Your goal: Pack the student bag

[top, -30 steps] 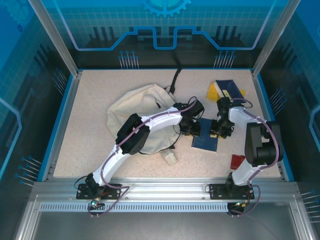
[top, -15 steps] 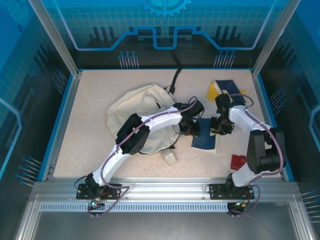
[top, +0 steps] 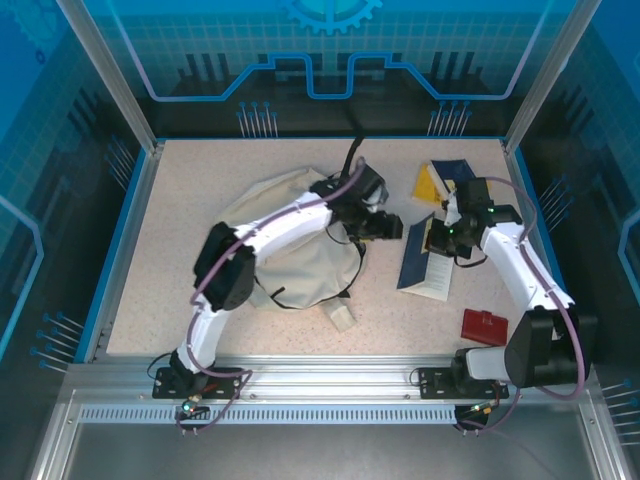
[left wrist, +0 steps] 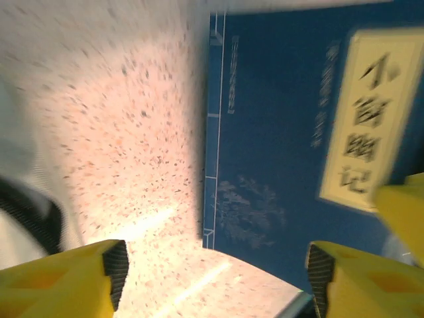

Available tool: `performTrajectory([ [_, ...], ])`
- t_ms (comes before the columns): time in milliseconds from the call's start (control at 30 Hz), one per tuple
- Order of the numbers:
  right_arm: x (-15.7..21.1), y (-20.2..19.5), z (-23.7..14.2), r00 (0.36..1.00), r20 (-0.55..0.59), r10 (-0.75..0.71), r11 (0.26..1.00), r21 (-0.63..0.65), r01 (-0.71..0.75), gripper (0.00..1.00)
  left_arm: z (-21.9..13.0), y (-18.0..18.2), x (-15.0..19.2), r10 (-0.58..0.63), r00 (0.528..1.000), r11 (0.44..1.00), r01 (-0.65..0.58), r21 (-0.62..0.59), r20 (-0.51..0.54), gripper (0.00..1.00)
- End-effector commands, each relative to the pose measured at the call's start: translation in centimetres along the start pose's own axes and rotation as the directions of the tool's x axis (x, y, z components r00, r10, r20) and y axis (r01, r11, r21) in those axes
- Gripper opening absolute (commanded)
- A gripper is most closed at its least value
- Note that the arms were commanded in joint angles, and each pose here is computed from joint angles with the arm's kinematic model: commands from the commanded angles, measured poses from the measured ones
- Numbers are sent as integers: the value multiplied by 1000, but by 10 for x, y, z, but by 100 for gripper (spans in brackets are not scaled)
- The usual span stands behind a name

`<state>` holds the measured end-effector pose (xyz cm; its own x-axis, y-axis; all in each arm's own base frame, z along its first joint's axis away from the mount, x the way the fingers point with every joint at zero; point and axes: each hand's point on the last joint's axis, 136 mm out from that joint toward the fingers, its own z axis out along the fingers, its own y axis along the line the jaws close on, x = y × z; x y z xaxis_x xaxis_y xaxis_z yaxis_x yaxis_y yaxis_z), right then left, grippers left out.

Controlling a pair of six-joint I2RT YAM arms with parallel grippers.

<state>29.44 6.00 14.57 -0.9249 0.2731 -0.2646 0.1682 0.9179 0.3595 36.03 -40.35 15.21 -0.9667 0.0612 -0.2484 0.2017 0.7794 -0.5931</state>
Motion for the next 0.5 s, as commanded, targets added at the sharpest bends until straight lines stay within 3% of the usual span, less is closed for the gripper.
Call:
performTrajectory([
  [0, -12, 46, -29, 996, 51, -78, 972, -218, 87, 0, -36, 10, -14, -48, 998, 996, 44, 73, 49, 82],
  [200, -22, 96, -55, 990, 94, -108, 885, -444, 139, 0, -67, 44, -18, -154, 985, 967, 134, 215, 79, 99],
  [467, -22, 162, -70, 975, 83, -205, 729, -651, 209, 0, -100, 52, -15, -225, 971, 888, 168, 428, 86, 99],
])
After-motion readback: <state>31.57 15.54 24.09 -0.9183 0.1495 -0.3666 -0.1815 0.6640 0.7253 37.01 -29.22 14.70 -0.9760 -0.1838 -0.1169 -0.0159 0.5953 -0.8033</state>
